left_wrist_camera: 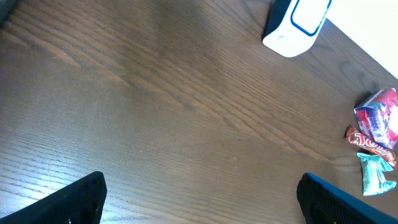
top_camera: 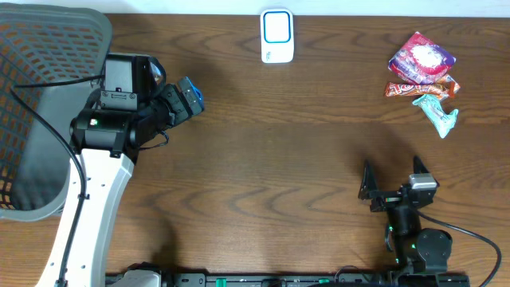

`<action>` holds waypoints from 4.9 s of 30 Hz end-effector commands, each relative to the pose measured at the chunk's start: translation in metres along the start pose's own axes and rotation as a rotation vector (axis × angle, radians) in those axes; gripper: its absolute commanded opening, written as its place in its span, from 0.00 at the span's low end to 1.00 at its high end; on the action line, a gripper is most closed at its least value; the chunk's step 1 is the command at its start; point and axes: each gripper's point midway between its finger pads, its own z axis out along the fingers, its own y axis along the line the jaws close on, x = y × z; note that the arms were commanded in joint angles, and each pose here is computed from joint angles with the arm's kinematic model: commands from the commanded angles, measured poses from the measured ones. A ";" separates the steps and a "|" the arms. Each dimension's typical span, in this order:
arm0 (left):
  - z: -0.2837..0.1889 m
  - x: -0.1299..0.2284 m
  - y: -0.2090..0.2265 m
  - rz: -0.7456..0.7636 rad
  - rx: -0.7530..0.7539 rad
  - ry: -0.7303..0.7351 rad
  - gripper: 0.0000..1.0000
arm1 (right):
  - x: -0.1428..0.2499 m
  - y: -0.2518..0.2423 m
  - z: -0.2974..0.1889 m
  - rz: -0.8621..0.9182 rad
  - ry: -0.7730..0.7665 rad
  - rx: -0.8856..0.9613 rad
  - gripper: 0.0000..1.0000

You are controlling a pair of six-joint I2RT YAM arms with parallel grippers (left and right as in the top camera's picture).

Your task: Scan the item barcode

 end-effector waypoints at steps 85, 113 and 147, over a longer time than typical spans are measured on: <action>-0.006 0.089 0.109 0.669 0.030 -0.865 0.98 | 0.019 -0.014 -0.001 0.003 0.060 0.070 0.99; -0.002 0.084 0.136 0.513 -0.064 -0.853 0.98 | 0.019 -0.014 -0.001 0.003 0.060 0.070 0.99; -0.002 0.084 0.136 0.513 -0.064 -0.853 0.98 | 0.019 -0.014 -0.001 0.003 0.060 0.070 0.99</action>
